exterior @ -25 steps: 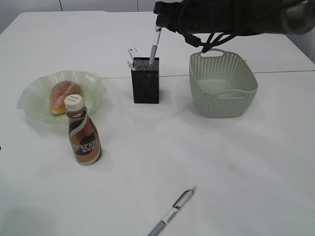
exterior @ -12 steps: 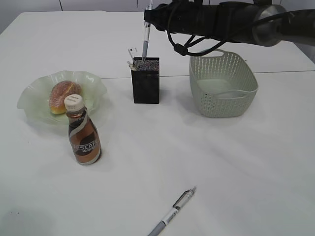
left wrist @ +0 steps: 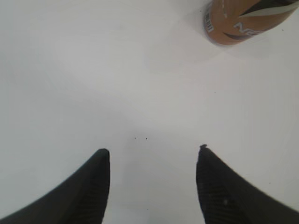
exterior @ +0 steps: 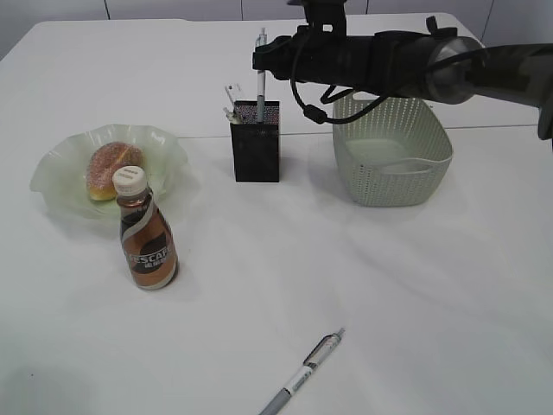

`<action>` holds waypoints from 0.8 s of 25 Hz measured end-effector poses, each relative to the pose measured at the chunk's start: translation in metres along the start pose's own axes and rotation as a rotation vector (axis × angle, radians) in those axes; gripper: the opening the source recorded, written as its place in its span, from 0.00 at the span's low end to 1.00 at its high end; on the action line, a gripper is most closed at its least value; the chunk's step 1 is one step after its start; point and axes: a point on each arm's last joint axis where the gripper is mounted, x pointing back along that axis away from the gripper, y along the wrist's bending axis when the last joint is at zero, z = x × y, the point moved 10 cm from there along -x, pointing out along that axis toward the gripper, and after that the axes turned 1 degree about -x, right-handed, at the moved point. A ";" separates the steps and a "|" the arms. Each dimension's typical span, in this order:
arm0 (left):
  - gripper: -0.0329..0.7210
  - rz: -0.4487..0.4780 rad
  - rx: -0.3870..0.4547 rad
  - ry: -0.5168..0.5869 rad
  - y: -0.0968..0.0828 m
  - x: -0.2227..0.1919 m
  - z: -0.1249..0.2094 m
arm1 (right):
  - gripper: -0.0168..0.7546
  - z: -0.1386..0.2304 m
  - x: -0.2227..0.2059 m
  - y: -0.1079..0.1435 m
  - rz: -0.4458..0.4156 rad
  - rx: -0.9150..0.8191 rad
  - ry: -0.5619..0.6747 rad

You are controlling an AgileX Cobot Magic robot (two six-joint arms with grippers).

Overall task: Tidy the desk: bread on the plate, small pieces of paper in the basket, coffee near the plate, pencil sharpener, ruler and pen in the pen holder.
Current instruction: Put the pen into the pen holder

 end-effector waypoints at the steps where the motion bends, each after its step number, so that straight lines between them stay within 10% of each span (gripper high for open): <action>1: 0.62 0.000 0.000 0.000 0.000 0.000 0.000 | 0.13 0.003 -0.001 -0.002 0.005 0.001 0.005; 9: 0.62 0.000 0.000 0.000 0.000 0.000 0.000 | 0.49 0.001 0.001 0.002 -0.031 -0.014 -0.002; 20: 0.62 0.000 0.000 0.002 0.000 0.000 0.000 | 0.55 -0.004 0.033 0.028 -0.062 -0.162 0.247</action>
